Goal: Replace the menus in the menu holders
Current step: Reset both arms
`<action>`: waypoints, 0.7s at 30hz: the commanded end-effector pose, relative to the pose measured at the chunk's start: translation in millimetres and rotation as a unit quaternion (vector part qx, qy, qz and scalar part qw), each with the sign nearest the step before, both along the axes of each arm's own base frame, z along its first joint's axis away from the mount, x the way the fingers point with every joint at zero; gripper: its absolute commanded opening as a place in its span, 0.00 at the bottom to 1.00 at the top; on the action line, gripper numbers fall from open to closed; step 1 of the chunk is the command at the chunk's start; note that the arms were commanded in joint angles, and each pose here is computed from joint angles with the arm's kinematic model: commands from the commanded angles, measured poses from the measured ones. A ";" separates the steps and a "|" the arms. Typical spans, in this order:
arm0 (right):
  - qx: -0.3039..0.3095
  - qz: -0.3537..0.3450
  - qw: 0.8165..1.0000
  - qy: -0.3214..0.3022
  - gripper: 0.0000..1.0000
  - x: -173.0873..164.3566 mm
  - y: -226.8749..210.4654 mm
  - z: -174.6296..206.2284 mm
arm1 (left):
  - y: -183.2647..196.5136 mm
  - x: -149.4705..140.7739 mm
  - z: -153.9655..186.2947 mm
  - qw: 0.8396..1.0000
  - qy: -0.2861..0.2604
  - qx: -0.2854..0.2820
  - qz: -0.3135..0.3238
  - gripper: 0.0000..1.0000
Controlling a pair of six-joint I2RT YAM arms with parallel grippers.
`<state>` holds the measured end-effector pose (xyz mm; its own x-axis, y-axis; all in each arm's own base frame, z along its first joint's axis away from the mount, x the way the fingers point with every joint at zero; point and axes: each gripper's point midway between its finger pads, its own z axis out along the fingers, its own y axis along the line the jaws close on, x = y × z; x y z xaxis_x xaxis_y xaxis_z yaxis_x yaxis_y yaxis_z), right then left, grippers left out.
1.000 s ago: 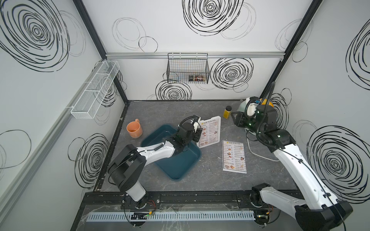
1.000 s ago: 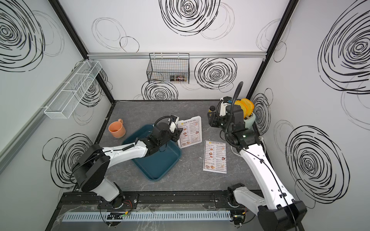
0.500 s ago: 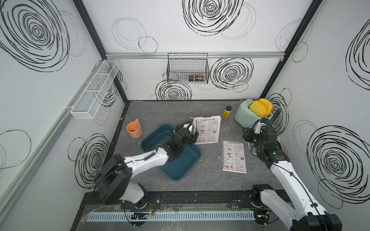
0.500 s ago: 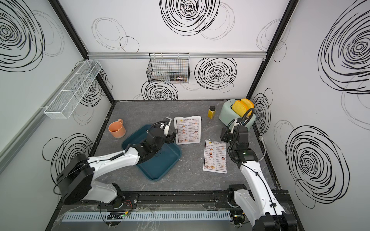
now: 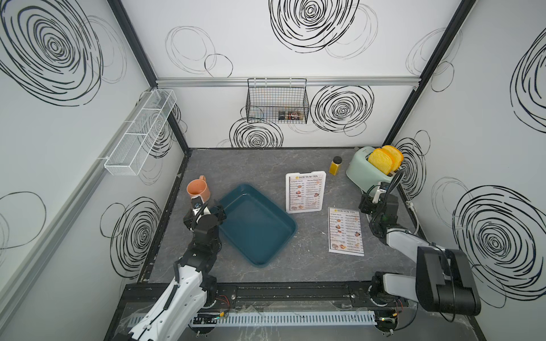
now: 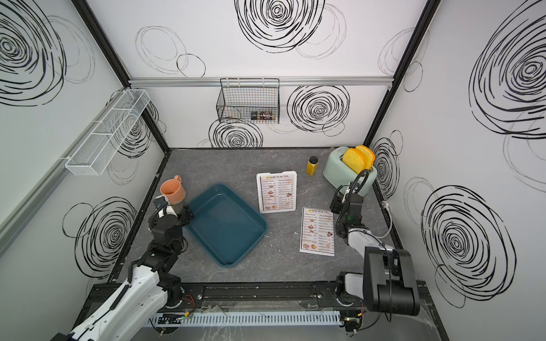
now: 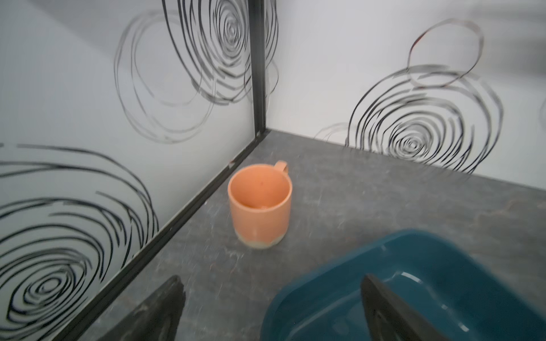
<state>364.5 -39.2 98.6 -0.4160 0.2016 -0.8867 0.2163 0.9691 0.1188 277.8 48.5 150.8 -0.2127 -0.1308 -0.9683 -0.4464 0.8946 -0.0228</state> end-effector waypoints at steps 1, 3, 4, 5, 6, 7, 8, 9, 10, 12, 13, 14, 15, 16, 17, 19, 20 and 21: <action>-0.028 0.037 0.996 -0.078 0.65 17.0 1.2 28.0 | -8.8 13.6 17.7 0.995 -0.089 -0.015 -0.037 0.96; -0.004 0.068 0.995 -0.075 0.65 20.6 6.0 22.0 | -12.8 17.4 20.7 0.991 -0.122 -0.019 -0.052 0.96; 0.001 0.085 0.993 -0.078 0.65 23.6 9.5 21.3 | -13.6 19.1 22.8 0.989 -0.138 -0.017 -0.056 0.96; 0.010 0.093 0.993 -0.070 0.65 26.8 12.0 19.6 | -15.3 21.4 23.3 0.987 -0.145 -0.011 -0.062 0.96; 0.021 0.108 0.991 -0.076 0.65 29.2 17.2 20.7 | -18.1 25.4 24.0 0.986 -0.151 -0.005 -0.071 0.96; 0.027 0.123 0.988 -0.093 0.65 28.5 22.1 23.6 | -21.1 29.5 24.6 0.984 -0.157 0.001 -0.080 0.96; 0.024 0.149 0.984 -0.098 0.65 27.2 30.5 21.9 | -23.3 32.9 27.0 0.982 -0.166 0.005 -0.088 0.96; 0.020 0.177 0.979 -0.098 0.66 27.8 38.6 21.1 | -28.2 38.1 29.9 0.979 -0.173 0.014 -0.104 0.96; 0.016 0.186 0.978 -0.094 0.66 29.0 43.8 19.4 | -34.0 46.3 29.3 0.979 -0.161 0.034 -0.118 0.96; 0.002 0.197 0.976 -0.093 0.67 29.0 51.1 17.7 | -34.5 57.4 30.2 0.979 -0.156 0.049 -0.122 0.96; -0.001 0.196 0.976 -0.092 0.68 28.4 52.7 17.5 | -32.0 62.8 24.0 0.980 -0.150 0.041 -0.124 0.96; -0.001 0.196 0.976 -0.097 0.68 26.7 52.5 19.0 | -32.0 64.0 18.4 0.980 -0.149 0.036 -0.129 0.96; -0.002 0.196 0.975 -0.104 0.69 23.6 52.5 20.8 | -32.9 63.1 16.6 0.977 -0.159 0.034 -0.136 0.96; -0.004 0.197 0.974 -0.109 0.69 20.7 53.1 21.8 | -32.4 61.6 17.8 0.974 -0.175 0.037 -0.141 0.96; -0.007 0.197 0.974 -0.115 0.69 18.7 53.3 23.2 | -31.8 62.8 13.8 0.974 -0.171 0.033 -0.147 0.96; -0.013 0.193 0.974 -0.121 0.69 15.0 53.5 24.2 | -27.6 70.0 4.0 0.980 -0.135 0.013 -0.144 0.96; -0.020 0.187 0.974 -0.124 0.69 13.0 53.7 23.8 | -27.3 72.5 5.1 0.981 -0.137 0.017 -0.138 0.96; -0.032 0.178 0.976 -0.125 0.70 8.5 54.9 19.1 | -27.9 73.7 7.5 0.981 -0.143 0.027 -0.130 0.96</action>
